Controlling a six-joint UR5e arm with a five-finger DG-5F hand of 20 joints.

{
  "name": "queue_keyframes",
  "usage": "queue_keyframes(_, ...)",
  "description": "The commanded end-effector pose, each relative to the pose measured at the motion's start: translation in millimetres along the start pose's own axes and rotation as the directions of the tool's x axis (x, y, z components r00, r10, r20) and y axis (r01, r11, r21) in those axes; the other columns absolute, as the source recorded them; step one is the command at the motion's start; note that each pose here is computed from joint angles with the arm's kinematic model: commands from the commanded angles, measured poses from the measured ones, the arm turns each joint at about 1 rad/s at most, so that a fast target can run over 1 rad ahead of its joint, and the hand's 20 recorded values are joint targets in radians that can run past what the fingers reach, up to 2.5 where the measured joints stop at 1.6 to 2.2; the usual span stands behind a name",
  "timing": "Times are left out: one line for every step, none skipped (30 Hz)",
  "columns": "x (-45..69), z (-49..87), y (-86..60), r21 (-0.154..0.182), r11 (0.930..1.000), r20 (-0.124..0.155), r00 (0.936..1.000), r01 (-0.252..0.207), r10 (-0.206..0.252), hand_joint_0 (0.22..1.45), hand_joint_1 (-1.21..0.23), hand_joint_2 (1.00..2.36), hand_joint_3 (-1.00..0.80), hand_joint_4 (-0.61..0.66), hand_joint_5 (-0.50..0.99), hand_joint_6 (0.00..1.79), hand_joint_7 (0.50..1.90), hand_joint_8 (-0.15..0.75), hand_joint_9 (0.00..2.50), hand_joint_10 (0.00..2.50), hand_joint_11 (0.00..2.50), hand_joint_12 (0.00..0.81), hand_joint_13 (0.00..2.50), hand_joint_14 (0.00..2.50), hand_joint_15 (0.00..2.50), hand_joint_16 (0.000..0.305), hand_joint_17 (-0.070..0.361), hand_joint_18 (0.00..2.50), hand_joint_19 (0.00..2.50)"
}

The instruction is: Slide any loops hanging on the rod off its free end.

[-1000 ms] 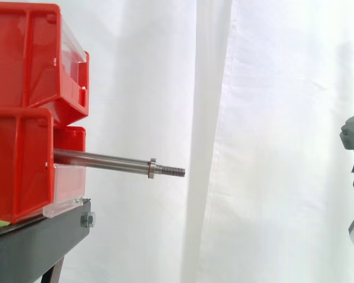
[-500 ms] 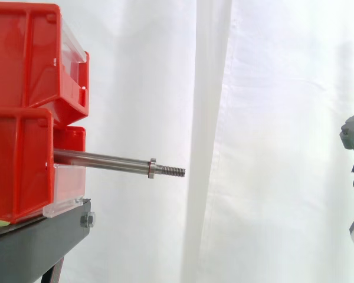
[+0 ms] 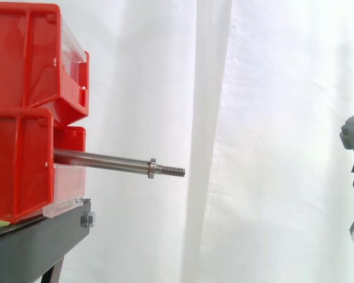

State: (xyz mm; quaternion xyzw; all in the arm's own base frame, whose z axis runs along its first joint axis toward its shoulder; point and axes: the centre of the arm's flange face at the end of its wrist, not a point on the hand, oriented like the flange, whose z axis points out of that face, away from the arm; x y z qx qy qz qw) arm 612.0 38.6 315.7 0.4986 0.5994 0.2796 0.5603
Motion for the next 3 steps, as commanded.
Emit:
queue_keyframes(0.4, 0.2, -1.1, 0.002, 1.0, -0.001, 1.0, 0.001, -0.001, 0.58, -0.65, 1.02, -0.27, 0.12, -0.16, 0.89, 1.14, 0.343, 1.0, 0.01, 0.42, 0.333, 0.63, 0.0, 0.02, 0.047, 0.105, 0.58, 0.14)
queue_keyframes(-0.1, 0.0, 0.3, 0.0, 1.0, 0.0, 1.0, 0.0, 0.0, 0.58, -0.65, 1.02, -0.27, 0.12, -0.16, 0.89, 1.14, 0.344, 1.0, 0.01, 0.42, 0.332, 0.63, 0.0, 0.02, 0.047, 0.105, 0.58, 0.14)
queue_keyframes(-0.1, 0.1, 0.4, -0.002, 1.0, 0.0, 1.0, -0.001, 0.001, 0.58, -0.65, 1.02, -0.27, 0.12, -0.16, 0.89, 1.14, 0.345, 1.0, 0.02, 0.43, 0.332, 0.63, 0.0, 0.02, 0.047, 0.105, 0.58, 0.13)
